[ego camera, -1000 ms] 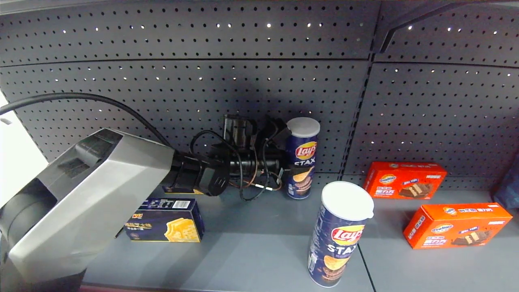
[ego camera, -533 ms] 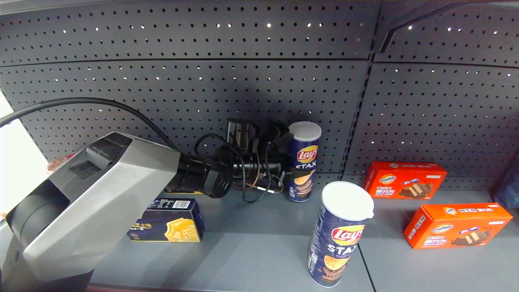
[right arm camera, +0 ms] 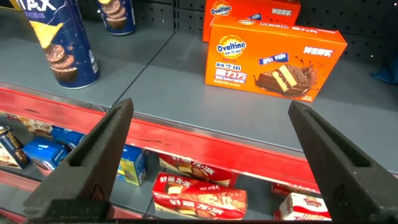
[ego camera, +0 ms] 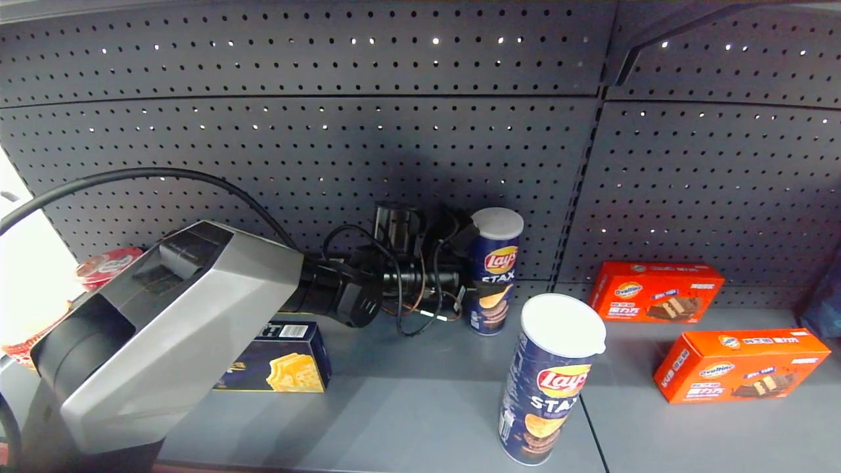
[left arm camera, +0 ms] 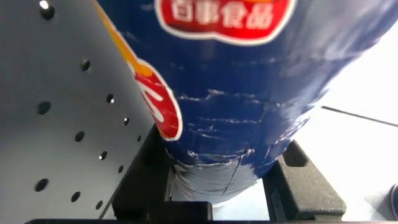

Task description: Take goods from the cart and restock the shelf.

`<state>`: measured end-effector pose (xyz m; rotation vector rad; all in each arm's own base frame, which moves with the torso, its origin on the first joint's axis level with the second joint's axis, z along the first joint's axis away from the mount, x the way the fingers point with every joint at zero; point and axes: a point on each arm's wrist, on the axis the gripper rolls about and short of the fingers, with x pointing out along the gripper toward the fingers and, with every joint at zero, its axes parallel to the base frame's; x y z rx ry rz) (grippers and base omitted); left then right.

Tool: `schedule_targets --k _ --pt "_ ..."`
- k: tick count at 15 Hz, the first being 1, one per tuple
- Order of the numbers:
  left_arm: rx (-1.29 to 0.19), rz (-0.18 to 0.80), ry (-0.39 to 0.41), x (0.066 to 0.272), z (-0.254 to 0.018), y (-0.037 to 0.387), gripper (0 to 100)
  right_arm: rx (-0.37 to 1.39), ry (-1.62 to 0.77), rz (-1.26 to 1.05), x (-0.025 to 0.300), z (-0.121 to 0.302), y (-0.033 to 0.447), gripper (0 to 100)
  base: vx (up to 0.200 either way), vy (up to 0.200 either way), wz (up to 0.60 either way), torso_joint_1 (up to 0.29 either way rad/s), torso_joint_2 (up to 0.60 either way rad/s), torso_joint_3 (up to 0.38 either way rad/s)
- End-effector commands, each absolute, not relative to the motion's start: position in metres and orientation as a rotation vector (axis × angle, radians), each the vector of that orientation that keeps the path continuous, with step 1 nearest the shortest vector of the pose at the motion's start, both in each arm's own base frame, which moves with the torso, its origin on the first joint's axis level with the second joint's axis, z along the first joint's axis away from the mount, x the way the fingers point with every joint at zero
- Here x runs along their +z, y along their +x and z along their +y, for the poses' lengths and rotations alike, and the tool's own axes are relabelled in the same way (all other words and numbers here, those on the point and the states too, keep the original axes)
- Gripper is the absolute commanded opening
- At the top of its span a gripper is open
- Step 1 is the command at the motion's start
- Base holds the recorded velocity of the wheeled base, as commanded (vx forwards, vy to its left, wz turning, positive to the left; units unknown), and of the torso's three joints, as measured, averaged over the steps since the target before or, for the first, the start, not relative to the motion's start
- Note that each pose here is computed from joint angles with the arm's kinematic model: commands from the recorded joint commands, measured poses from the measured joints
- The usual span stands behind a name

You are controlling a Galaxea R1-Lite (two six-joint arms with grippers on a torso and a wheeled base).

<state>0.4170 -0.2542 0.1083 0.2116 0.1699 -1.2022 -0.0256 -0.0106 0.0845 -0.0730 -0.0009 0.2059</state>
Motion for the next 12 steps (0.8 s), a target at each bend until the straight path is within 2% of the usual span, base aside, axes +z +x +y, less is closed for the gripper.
schedule_targets --k 1,2,8,10,12 --pt "-1.202 0.171 0.213 0.107 -0.254 0.418 0 0.207 -0.073 0.0 0.084 -0.011 -0.025 100 0.0 0.0 0.0 0.0 0.0 0.0" --pt "-1.202 0.167 0.22 0.107 -0.254 0.418 100 0.207 -0.073 0.0 0.084 -0.011 -0.025 100 0.0 0.0 0.0 0.0 0.0 0.0" --pt "-1.202 0.148 0.252 0.107 -0.253 0.415 100 0.207 -0.072 -0.001 0.084 -0.01 -0.025 100 0.0 0.0 0.0 0.0 0.0 0.0" --pt "-1.19 0.134 0.27 0.115 -0.244 0.412 100 0.209 -0.072 -0.001 0.084 -0.011 -0.025 100 0.0 0.0 0.0 0.0 0.0 0.0" --pt "-1.159 0.146 0.271 0.127 -0.223 0.401 100 0.207 -0.073 -0.001 0.084 -0.01 -0.025 100 0.0 0.0 0.0 0.0 0.0 0.0"
